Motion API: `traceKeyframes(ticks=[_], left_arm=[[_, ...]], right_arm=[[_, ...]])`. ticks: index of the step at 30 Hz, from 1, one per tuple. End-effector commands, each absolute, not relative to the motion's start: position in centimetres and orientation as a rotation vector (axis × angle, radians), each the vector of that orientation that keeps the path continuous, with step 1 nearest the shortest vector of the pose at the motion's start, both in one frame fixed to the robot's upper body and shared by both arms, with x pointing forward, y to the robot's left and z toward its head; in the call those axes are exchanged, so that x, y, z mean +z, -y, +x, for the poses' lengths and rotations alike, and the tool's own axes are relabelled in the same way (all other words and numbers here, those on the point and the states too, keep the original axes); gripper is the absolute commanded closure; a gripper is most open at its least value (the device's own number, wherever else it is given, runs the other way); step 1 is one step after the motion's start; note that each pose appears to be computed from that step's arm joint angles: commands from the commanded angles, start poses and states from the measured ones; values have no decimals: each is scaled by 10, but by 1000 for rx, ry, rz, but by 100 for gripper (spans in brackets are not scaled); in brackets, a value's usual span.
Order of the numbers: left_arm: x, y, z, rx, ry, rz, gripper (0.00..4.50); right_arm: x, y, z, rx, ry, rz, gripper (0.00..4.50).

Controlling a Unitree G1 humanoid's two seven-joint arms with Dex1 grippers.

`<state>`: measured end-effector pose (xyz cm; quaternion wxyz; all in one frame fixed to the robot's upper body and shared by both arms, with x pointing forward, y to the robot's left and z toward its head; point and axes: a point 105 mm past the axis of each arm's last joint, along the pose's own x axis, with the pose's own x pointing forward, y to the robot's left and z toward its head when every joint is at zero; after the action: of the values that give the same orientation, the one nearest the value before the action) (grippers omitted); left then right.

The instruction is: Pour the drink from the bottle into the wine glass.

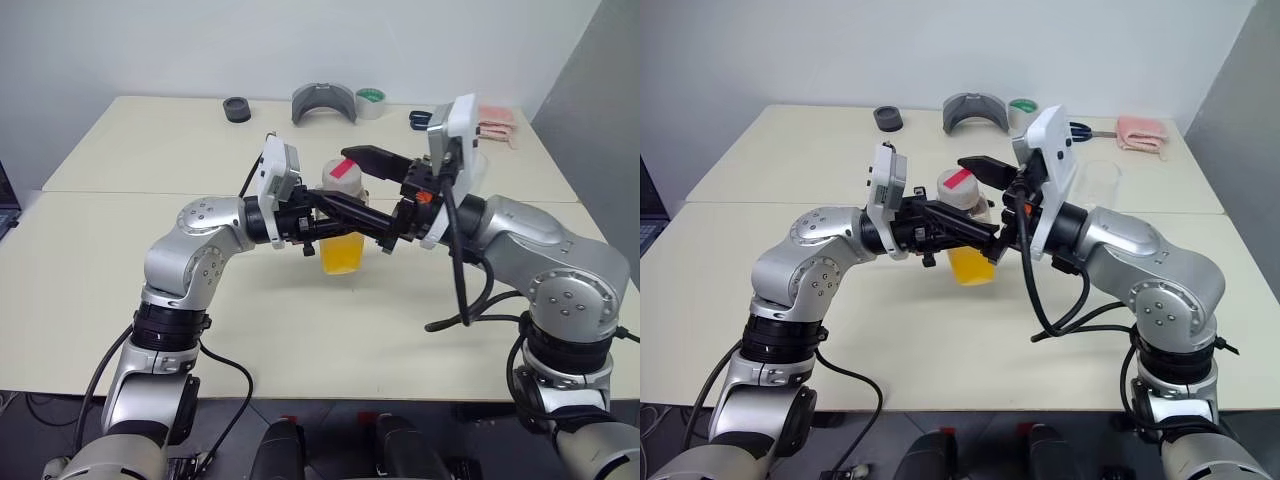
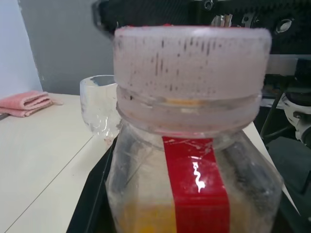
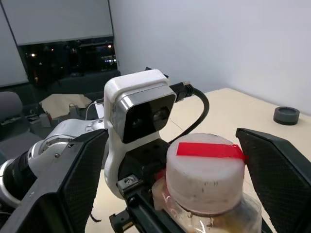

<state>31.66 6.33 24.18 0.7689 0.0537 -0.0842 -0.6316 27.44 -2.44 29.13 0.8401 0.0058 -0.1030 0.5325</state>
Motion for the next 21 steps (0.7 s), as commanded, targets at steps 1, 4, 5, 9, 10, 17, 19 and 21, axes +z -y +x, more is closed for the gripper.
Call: traceKeyframes(ticks=[1,4,5,9,10,17,19,21], left_arm=[[259,-61,311,-1383,257,147,268],[260,-61,309,-1382,257,146,268],[260,-61,309,-1381,256,145,268],[259,-63,309,-1381,247,145,268],[259,-62,309,-1382,246,145,268],[262,-60,311,-1387,247,145,268],[263,-59,310,-1392,248,145,268],[263,-59,308,-1404,245,146,268]], right_arm=[[303,26,277,1093,284,3,1],[302,25,278,1093,288,10,1],[303,24,278,1096,290,14,1],[301,21,276,1118,285,26,39],[301,21,276,1122,283,28,58],[302,21,277,1123,292,26,266],[302,21,277,1121,294,26,266],[302,23,277,1127,293,20,266]])
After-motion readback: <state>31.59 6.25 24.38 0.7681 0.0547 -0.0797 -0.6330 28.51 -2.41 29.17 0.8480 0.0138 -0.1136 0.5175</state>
